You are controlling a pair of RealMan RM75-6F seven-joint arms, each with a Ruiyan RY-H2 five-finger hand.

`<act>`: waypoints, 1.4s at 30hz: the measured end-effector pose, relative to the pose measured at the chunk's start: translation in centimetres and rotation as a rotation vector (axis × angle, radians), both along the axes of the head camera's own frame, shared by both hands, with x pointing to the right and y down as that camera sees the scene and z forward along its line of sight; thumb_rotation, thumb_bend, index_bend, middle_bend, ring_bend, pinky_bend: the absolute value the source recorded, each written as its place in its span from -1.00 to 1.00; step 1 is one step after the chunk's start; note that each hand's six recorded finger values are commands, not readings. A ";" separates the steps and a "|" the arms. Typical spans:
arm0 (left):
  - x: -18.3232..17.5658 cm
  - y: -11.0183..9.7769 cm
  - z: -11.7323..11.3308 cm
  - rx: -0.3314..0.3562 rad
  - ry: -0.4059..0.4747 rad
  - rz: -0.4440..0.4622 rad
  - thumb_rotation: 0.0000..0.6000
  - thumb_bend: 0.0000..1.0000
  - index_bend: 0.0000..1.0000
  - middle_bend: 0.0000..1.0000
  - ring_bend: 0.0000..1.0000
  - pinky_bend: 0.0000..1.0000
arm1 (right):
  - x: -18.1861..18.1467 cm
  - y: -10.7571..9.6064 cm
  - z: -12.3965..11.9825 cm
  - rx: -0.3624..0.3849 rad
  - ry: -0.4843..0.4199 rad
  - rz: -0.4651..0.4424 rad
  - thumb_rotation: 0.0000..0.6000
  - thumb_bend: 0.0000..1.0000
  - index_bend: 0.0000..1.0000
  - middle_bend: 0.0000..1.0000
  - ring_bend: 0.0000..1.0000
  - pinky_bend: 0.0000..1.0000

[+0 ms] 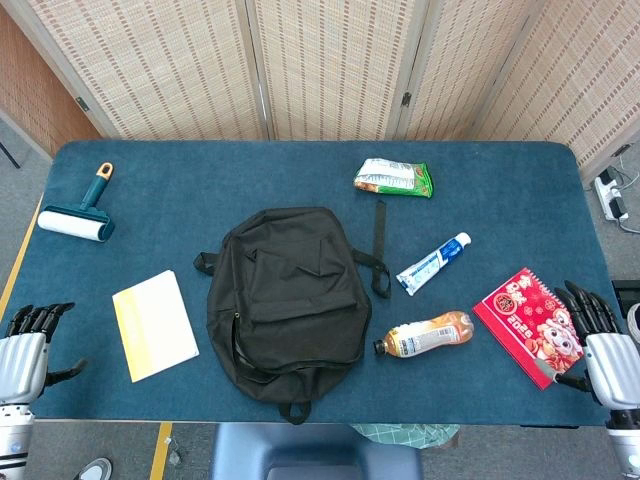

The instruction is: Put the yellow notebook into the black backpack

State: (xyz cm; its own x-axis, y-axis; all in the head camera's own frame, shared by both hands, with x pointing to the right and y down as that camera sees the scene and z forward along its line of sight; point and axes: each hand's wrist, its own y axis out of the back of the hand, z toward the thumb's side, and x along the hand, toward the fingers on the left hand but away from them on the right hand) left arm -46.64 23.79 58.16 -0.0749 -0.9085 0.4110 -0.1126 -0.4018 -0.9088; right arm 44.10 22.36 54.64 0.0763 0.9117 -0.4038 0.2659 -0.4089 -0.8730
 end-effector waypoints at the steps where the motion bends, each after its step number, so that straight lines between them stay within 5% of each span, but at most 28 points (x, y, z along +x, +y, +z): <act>1: 0.1 0.0 0.0 0.005 0.007 0.006 1.00 -0.74 -0.51 -0.45 -0.57 -0.71 | 0.0 -0.1 0.0 0.002 0.000 0.000 1.00 -0.81 -1.00 -0.90 -0.89 -0.91; 17: -0.1 -0.3 1.6 0.013 0.054 0.104 1.00 -0.64 -0.43 -0.41 -0.54 -0.72 | 0.0 0.0 -0.7 0.017 -0.017 -0.006 1.00 -0.81 -1.00 -0.90 -0.89 -0.91; 30: -1.4 0.4 7.8 -0.149 0.010 0.224 1.00 -0.66 -0.53 -0.41 -0.56 -0.71 | -0.5 0.4 -1.5 0.037 -0.038 -0.031 1.00 -0.81 -1.00 -0.90 -0.89 -0.92; 42: -2.0 0.8 10.1 -0.186 -0.062 0.292 1.00 -0.66 -0.53 -0.41 -0.56 -0.72 | -0.8 0.7 -2.1 0.050 -0.040 -0.035 1.00 -0.81 -1.00 -0.90 -0.89 -0.91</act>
State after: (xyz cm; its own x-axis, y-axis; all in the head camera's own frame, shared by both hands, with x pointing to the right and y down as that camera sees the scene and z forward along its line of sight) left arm -48.60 24.54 68.28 0.1465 -0.8052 0.5746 0.0847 -0.5685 -0.8183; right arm 43.32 23.07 52.55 0.1237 0.9270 -0.3540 0.2871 -0.3749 -0.8815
